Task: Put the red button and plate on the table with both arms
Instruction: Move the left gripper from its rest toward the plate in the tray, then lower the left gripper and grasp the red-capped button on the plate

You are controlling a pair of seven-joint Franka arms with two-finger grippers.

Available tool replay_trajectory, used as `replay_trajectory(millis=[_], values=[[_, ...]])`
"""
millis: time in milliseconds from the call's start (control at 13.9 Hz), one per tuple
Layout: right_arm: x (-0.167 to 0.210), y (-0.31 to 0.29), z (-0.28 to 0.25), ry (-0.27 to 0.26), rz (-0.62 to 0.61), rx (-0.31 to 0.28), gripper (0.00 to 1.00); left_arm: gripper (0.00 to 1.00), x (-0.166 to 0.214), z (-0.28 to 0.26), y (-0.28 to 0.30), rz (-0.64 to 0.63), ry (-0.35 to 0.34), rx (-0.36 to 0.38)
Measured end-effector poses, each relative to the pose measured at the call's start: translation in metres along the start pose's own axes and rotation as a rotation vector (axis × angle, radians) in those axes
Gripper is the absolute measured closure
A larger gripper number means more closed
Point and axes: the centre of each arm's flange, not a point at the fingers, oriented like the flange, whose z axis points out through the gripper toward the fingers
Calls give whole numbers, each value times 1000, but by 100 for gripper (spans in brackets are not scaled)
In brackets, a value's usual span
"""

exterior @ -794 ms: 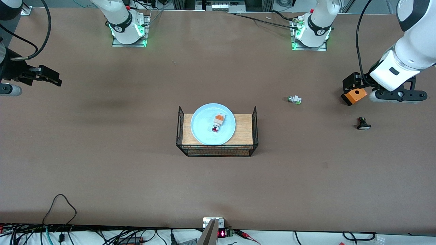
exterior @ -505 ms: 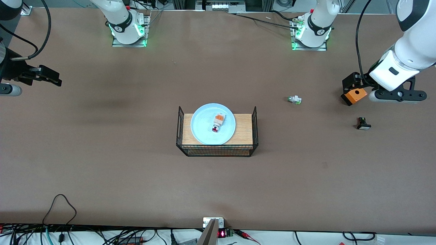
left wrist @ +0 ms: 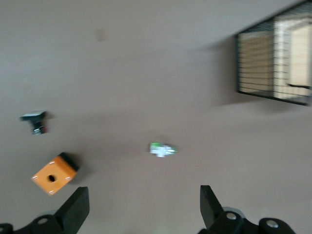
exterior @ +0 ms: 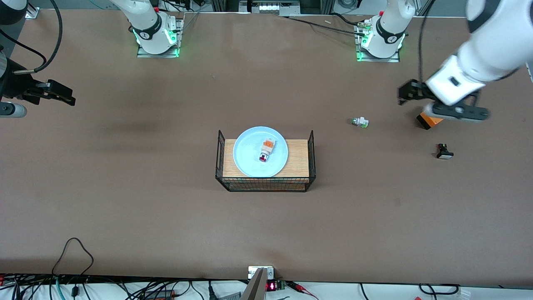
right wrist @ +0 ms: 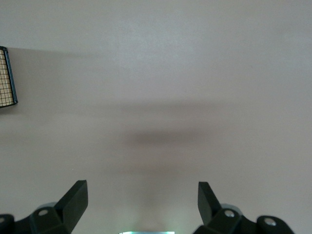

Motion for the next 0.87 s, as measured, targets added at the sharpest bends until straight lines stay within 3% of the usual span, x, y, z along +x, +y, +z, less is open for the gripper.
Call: replay_trajectory(millis=[216,505,866], values=[[0,0,-1,1,0,0,0,0,18,-2,87,72,17,-6],[0,0,-1,3,0,0,0,0,61,45,213,-70,4,-71],[0,0,-1,4,1,0,0,0,111,142,298,-105,152,-164]])
